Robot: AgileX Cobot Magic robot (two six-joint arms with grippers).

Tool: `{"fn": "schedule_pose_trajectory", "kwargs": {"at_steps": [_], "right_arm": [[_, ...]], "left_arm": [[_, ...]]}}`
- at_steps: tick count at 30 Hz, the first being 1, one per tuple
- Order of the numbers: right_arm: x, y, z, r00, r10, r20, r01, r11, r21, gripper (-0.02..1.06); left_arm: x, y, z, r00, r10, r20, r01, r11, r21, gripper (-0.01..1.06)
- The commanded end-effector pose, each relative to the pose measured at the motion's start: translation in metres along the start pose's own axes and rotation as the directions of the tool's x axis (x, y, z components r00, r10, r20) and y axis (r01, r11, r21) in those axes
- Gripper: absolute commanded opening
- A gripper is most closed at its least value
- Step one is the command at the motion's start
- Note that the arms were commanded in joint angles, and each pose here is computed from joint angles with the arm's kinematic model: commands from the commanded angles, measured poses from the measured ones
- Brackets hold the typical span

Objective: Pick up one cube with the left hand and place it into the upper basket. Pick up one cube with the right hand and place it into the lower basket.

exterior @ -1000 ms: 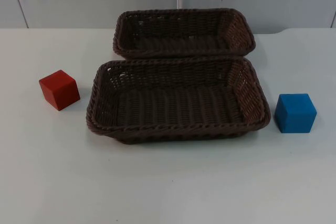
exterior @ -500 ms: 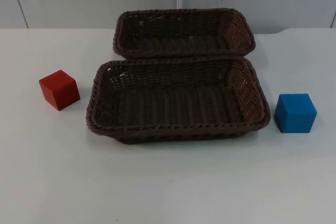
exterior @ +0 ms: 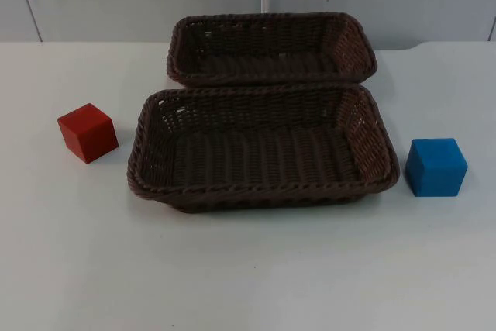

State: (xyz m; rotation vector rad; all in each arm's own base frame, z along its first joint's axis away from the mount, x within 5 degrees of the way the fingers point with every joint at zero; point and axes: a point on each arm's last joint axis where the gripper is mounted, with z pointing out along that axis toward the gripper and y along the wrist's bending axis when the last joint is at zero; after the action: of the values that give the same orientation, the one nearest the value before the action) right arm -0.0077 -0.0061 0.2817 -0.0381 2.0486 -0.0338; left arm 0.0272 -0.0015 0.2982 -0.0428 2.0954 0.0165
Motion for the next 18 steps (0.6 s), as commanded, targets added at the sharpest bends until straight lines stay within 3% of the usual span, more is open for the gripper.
{"fn": "schedule_pose_trajectory", "kwargs": {"at_steps": [1,18], "right_arm": [[0.001,0.0,0.001,1.0,-0.01,0.005,0.009,1.0,0.009,1.05],[0.001,0.0,0.001,1.0,-0.01,0.005,0.009,1.0,0.009,1.05]], "left_arm": [[-0.007,-0.001,0.002,1.0,-0.01,0.015,0.009,1.0,0.012,1.05],[-0.031,-0.008,0.034,0.998,-0.056,-0.03,0.059,0.992,0.108,1.05]]}}
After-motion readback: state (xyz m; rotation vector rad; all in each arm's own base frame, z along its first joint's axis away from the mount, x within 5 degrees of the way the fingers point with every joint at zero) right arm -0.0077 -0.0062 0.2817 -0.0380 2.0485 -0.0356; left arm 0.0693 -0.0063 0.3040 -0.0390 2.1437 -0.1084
